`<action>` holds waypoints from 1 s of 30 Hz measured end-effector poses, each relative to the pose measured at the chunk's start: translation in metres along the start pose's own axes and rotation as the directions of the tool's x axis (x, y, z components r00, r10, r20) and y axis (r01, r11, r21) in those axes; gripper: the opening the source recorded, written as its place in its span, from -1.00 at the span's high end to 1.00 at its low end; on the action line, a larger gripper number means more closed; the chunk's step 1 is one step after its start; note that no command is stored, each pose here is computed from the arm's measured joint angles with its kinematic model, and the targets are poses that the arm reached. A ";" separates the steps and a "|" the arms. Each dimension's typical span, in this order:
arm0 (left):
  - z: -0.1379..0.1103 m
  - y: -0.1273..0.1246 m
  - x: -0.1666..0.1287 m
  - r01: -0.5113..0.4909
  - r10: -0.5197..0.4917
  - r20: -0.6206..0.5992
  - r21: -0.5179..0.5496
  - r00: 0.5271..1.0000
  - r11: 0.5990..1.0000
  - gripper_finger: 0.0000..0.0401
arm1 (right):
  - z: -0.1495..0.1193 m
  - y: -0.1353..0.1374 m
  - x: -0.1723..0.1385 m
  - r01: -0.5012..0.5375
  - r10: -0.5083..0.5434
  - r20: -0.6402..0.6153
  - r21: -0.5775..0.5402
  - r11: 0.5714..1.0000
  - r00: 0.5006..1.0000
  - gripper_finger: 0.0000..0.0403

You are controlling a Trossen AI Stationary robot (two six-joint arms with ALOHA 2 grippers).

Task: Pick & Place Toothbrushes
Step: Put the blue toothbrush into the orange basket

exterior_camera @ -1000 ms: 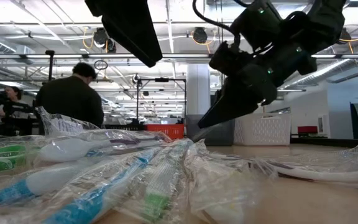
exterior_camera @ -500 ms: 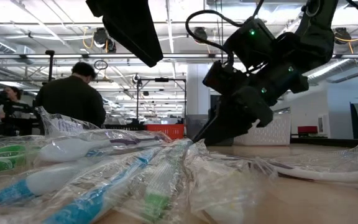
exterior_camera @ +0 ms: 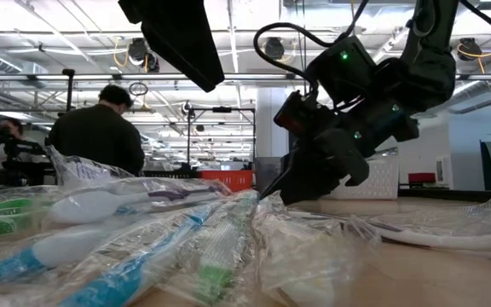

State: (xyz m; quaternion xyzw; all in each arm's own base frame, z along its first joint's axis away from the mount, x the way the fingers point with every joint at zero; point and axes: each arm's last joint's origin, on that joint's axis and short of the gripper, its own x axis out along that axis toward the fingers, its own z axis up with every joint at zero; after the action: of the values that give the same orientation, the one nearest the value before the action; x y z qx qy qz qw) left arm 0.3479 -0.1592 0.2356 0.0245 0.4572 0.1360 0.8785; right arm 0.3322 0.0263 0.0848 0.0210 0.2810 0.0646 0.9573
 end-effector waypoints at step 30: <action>0.007 -0.004 0.000 0.036 -0.034 0.066 -0.024 0.997 0.999 -0.36 | 0.082 0.028 -0.100 0.075 -0.058 0.164 -0.102 0.992 0.985 1.00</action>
State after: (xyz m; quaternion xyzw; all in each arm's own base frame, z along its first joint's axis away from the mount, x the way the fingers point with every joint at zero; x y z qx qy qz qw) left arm 0.3543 -0.1622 0.2392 0.0100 0.4267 0.1254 0.8956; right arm 0.2904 0.0402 0.2093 -0.0349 0.1993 0.0458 0.9782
